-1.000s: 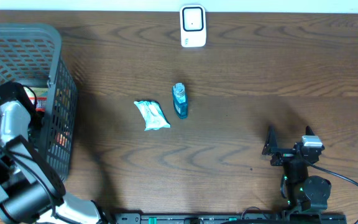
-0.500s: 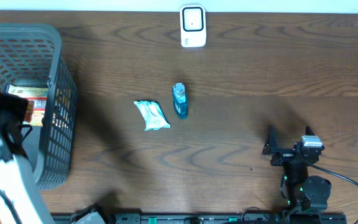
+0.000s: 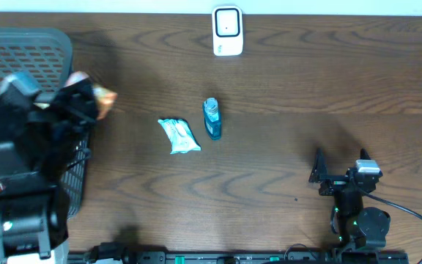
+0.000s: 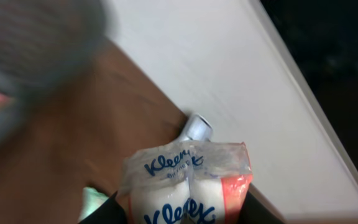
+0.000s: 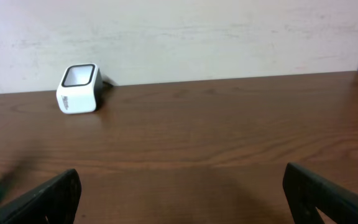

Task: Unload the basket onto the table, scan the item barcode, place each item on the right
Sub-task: 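Lift the Kleenex pack and carry it toward the scanner, then drop the Kleenex pack beside the teal bottle with the left gripper, then return the left gripper to the basket toward the yellow snack bag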

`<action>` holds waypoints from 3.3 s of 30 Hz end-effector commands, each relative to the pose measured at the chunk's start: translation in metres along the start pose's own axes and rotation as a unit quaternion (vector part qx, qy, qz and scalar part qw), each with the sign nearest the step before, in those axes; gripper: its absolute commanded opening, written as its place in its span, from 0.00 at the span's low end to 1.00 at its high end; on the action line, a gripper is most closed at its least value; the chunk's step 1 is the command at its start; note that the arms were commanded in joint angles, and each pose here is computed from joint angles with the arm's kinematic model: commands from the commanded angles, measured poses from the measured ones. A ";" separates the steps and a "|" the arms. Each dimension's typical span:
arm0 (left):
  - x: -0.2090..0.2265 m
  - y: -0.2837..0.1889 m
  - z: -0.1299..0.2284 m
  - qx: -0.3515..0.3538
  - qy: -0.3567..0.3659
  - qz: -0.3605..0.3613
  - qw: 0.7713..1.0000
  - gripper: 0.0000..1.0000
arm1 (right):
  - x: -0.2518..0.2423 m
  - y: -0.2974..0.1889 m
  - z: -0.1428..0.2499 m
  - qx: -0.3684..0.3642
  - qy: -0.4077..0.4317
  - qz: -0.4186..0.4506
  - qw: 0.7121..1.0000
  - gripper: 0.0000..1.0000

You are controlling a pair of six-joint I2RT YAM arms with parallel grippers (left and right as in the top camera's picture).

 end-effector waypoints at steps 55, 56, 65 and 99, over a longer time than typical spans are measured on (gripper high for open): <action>-0.153 0.123 0.273 0.248 0.433 0.128 0.857 0.72 | 0.001 0.000 0.001 0.001 -0.006 -0.003 1.000 0.99; -0.156 0.117 0.264 0.236 0.430 0.133 0.861 0.72 | 0.001 0.000 0.001 0.001 -0.006 -0.003 1.000 0.99; -0.160 0.070 0.194 0.125 0.420 0.123 0.891 0.73 | 0.001 0.000 0.001 0.001 -0.006 -0.003 1.000 0.99; -0.019 -0.072 -0.027 -0.199 0.202 -0.286 0.915 0.98 | 0.001 0.000 0.001 0.001 -0.007 -0.003 1.000 0.99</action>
Point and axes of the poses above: each gripper's point midway between its finger pads, its own y axis out along the fingers, its own x axis along the line the jaws close on, z = x × y, the point moved 9 cm from there along -y, back along the fingers, and after that the axes turned 13 degrees about y, right-handed, at the moved point
